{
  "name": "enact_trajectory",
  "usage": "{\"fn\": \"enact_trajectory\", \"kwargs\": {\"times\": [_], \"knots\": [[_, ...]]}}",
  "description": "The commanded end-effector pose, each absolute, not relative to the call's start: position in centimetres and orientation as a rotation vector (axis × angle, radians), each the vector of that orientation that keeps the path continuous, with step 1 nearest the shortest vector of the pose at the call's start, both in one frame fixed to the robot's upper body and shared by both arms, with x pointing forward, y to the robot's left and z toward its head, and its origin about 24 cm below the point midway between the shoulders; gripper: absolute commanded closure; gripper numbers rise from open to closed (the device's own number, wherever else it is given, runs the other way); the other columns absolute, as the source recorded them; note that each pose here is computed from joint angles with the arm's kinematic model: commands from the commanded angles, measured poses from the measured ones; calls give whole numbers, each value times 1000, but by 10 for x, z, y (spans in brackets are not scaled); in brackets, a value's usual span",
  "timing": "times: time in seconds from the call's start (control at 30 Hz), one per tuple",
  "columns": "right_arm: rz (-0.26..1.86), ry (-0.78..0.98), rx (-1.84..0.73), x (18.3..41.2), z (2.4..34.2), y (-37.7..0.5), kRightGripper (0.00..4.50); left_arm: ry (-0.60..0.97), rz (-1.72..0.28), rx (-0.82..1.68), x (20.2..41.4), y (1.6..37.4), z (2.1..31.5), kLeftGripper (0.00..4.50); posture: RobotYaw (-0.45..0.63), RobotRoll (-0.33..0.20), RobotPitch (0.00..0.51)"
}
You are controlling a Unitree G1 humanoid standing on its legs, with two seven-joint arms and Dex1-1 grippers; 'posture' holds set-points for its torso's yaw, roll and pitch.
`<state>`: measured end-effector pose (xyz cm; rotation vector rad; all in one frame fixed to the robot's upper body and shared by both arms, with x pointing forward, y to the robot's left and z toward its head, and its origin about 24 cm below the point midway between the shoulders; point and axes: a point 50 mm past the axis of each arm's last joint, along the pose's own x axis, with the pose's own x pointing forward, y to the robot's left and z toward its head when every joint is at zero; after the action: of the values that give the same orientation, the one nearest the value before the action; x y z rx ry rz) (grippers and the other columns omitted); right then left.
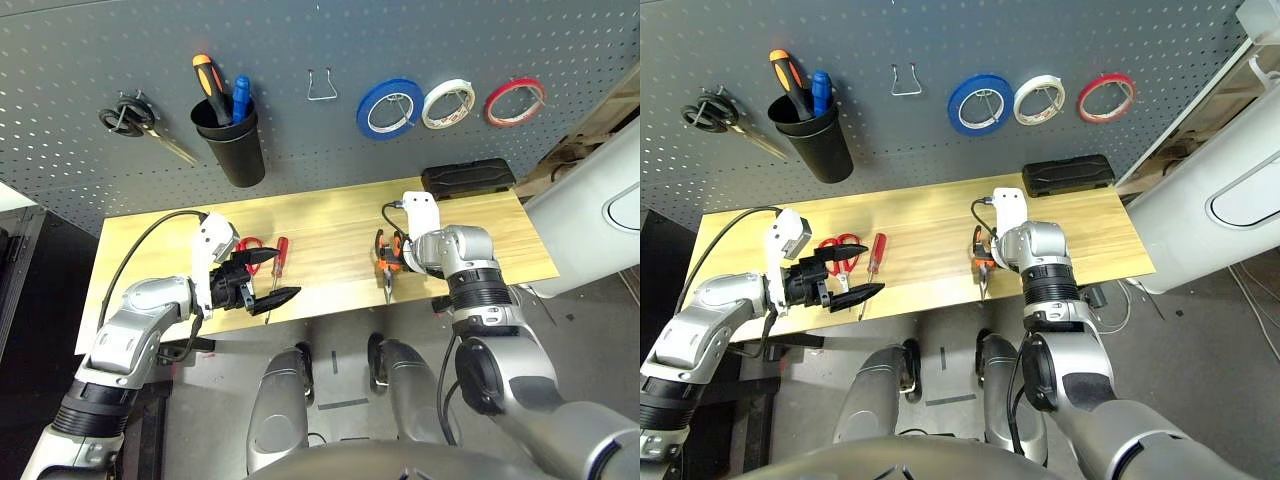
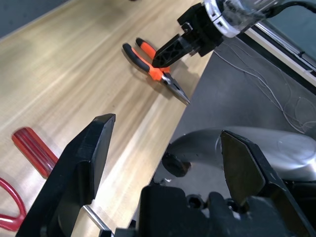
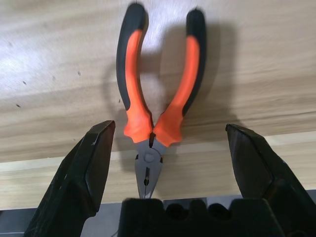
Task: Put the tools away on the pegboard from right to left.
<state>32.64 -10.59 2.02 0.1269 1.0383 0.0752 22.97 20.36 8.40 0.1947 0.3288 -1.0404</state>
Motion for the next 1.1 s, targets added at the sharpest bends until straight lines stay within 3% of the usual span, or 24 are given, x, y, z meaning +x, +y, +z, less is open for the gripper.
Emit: {"fn": "enact_trajectory", "kwargs": {"times": [0.03,0.17,0.3,0.4,0.43,0.67,1.1], "knots": [[75,1057,138,327,13,-99,18,334,-1054,197,225,202,85,0,-27,0,242],[58,1069,139,328,3,-96,187,328,-1046,195,227,201,88,0,-17,0,244],[38,1078,175,328,-3,-96,1246,328,-1034,202,228,204,89,0,-16,0,230],[40,1065,165,330,-3,-97,2314,313,-1023,199,229,204,90,0,-18,0,219],[40,1060,166,331,-2,-98,2459,303,-1021,198,230,204,91,0,-18,0,214],[141,921,135,336,21,-105,2460,237,-993,186,234,208,100,0,-24,0,170],[489,608,-81,308,100,-120,2460,84,-946,150,235,223,137,0,-27,0,122]]}}
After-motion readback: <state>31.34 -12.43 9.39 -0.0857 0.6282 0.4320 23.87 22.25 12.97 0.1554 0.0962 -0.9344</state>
